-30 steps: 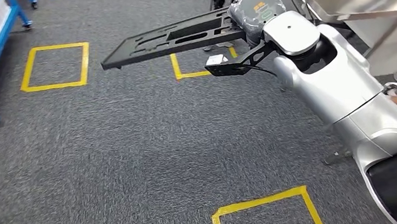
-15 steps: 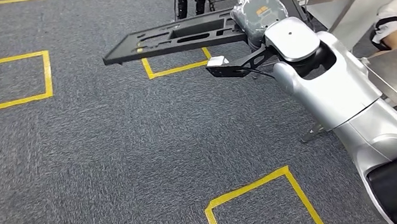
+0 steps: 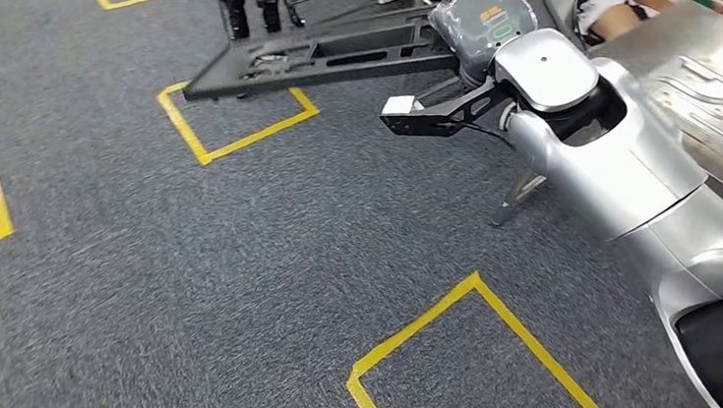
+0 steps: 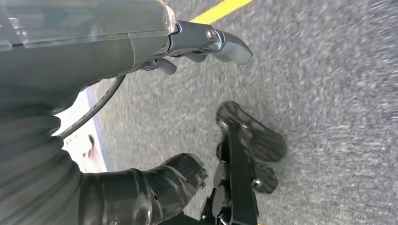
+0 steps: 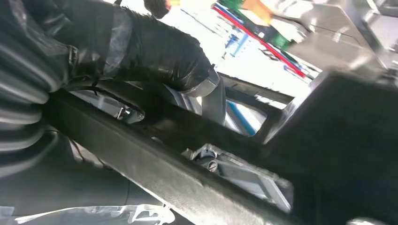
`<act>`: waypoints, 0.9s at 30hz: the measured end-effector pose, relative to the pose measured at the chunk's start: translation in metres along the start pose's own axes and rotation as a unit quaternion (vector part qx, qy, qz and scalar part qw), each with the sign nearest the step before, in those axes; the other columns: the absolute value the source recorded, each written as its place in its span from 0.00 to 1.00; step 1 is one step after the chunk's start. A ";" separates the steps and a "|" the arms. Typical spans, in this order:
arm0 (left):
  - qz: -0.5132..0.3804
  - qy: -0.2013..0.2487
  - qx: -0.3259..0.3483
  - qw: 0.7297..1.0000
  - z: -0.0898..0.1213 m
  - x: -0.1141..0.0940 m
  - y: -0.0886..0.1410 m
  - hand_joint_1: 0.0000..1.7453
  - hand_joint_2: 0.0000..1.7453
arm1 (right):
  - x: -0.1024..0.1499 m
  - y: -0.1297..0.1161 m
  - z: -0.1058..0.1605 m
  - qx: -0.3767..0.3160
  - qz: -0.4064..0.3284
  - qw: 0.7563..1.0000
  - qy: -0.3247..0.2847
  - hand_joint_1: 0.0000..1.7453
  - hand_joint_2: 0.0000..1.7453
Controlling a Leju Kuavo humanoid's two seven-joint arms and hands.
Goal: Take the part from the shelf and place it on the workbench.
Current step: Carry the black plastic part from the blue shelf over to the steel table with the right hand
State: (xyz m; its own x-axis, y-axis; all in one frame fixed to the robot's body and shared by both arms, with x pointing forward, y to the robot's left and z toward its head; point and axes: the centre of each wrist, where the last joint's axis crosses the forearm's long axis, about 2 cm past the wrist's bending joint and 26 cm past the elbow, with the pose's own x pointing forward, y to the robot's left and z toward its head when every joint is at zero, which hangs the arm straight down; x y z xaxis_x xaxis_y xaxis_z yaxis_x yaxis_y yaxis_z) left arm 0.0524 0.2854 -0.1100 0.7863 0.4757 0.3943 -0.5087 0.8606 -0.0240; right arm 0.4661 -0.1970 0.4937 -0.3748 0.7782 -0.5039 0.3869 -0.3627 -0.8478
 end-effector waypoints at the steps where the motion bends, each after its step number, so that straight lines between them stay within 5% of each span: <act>1: 0.000 0.000 0.001 1.000 0.000 0.000 0.001 0.00 1.00 | 0.000 0.000 0.000 -0.001 0.001 1.000 0.001 1.00 1.00; 21: -0.009 0.011 0.010 1.000 0.000 0.002 -0.001 0.00 1.00 | -0.017 0.024 0.020 -0.025 -0.022 0.998 0.047 1.00 1.00; 27: -0.018 0.032 0.031 0.999 -0.002 0.004 0.010 0.00 1.00 | -0.015 0.058 0.021 -0.039 -0.044 0.998 0.039 1.00 1.00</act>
State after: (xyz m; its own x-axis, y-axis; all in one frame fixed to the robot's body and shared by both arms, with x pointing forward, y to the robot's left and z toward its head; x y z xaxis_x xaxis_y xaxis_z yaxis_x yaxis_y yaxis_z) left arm 0.0510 0.2957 -0.1101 0.8247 0.4563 0.3341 -0.4980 0.8659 0.0468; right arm 0.4764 -0.2403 0.4486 -0.3442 0.8440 -0.4113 0.4203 -0.2532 -0.8713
